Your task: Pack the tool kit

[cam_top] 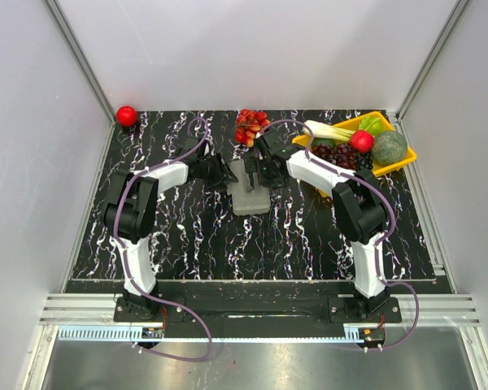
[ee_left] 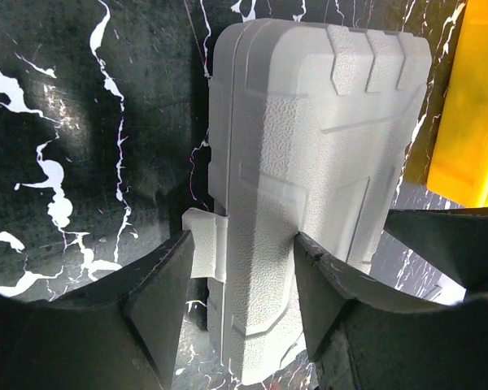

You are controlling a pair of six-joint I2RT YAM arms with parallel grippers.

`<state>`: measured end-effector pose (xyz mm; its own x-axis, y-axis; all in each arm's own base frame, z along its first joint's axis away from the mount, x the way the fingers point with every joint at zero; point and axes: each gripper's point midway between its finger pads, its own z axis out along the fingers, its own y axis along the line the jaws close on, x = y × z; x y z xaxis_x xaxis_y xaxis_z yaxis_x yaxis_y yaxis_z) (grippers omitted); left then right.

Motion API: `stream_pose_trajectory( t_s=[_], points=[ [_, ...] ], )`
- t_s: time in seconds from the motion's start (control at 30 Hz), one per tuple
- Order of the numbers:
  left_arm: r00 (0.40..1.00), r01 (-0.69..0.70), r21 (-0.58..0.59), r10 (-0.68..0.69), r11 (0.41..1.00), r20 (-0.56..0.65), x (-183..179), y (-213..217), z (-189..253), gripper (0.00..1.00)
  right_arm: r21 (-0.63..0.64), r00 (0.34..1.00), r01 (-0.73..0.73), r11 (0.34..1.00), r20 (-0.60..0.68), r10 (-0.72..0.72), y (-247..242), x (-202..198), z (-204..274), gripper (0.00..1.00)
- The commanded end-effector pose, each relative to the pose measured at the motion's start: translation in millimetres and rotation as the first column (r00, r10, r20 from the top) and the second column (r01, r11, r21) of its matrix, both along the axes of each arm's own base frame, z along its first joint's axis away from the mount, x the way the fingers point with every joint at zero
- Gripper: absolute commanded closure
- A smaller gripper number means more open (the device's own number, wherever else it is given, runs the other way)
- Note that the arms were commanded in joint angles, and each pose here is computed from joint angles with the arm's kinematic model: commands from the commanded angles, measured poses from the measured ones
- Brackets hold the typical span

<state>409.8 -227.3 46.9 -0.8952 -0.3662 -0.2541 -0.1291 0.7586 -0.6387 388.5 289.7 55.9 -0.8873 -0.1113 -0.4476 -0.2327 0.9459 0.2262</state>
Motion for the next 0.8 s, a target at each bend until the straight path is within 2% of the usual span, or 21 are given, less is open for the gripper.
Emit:
stream_pose_trajectory(
  t_s=[0.0, 0.13, 0.3, 0.43, 0.77],
  points=[
    [0.999, -0.003, 0.103, 0.009, 0.995, -0.051, -16, 14, -26, 0.44, 0.013, 1.000, 0.012, 1.000, -0.017, -0.012, 1, 0, -9, 0.04],
    [0.996, -0.008, 0.033, 0.010, 0.999, -0.085, -17, 3, -31, 0.44, 0.019, 0.999, 0.010, 1.000, -0.034, -0.009, 3, -3, -13, 0.04],
    [0.992, -0.039, 0.010, 0.040, 0.999, -0.122, -21, -2, -38, 0.42, 0.034, 0.998, 0.005, 0.999, -0.063, -0.003, 6, -8, -21, 0.05],
    [0.987, -0.069, -0.081, 0.056, 0.994, -0.150, -27, -12, -40, 0.40, 0.077, 0.995, 0.015, 0.997, -0.100, -0.007, 13, -14, -28, 0.08],
    [0.998, -0.054, -0.291, 0.041, 0.955, -0.054, -15, -36, -24, 0.47, 0.163, 0.988, 0.034, 0.986, -0.154, -0.009, 27, -20, -35, 0.32]
  ],
)
